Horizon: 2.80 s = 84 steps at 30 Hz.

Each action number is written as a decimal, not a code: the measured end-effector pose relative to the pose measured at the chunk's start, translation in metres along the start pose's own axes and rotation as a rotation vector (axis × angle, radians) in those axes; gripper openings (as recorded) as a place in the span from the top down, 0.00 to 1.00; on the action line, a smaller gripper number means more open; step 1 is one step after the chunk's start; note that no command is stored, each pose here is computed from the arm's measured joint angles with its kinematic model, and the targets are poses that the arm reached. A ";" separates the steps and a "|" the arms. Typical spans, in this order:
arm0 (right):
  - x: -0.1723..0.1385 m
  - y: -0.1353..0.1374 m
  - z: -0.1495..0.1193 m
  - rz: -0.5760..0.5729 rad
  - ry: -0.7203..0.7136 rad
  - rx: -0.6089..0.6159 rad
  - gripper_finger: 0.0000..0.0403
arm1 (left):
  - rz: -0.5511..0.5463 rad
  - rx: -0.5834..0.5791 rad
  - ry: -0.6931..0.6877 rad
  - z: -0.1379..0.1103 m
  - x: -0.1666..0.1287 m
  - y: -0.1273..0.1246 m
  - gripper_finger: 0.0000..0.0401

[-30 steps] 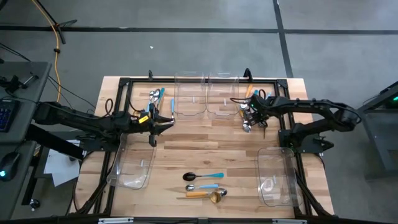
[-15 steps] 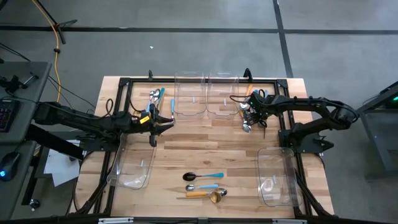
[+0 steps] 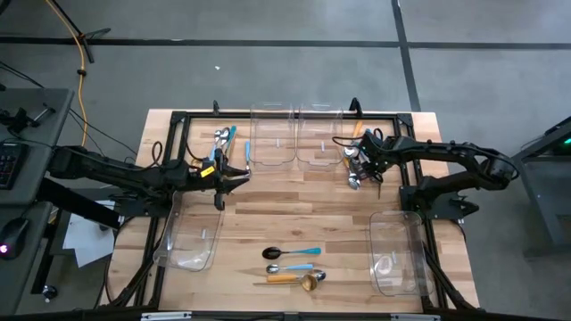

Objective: Sort silverware by color (type)
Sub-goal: Put the black spoon into the bottom left transparent bin

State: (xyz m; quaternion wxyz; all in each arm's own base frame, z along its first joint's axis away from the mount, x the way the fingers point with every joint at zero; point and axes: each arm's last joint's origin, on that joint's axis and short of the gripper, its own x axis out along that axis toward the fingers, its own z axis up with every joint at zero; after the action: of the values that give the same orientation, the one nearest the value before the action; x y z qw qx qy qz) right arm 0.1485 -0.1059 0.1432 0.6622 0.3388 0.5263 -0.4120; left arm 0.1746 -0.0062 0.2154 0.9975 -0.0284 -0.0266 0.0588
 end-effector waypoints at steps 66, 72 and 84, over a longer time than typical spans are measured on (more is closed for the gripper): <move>0.008 -0.001 0.004 -0.024 0.004 -0.012 0.98 | 0.000 0.003 0.007 -0.001 0.000 0.000 0.78; -0.004 -0.007 -0.005 -0.031 0.033 -0.012 0.99 | 0.001 0.003 0.007 -0.001 0.000 0.000 0.78; -0.019 -0.011 -0.018 0.061 0.126 0.023 0.99 | 0.007 0.003 0.006 -0.001 0.000 0.000 0.78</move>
State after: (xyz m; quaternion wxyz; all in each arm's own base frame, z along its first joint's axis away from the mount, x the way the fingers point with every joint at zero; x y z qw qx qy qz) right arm 0.1288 -0.0914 0.1581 0.6362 0.3874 0.5517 -0.3753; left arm 0.1746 -0.0060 0.2148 0.9974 -0.0273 -0.0234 0.0621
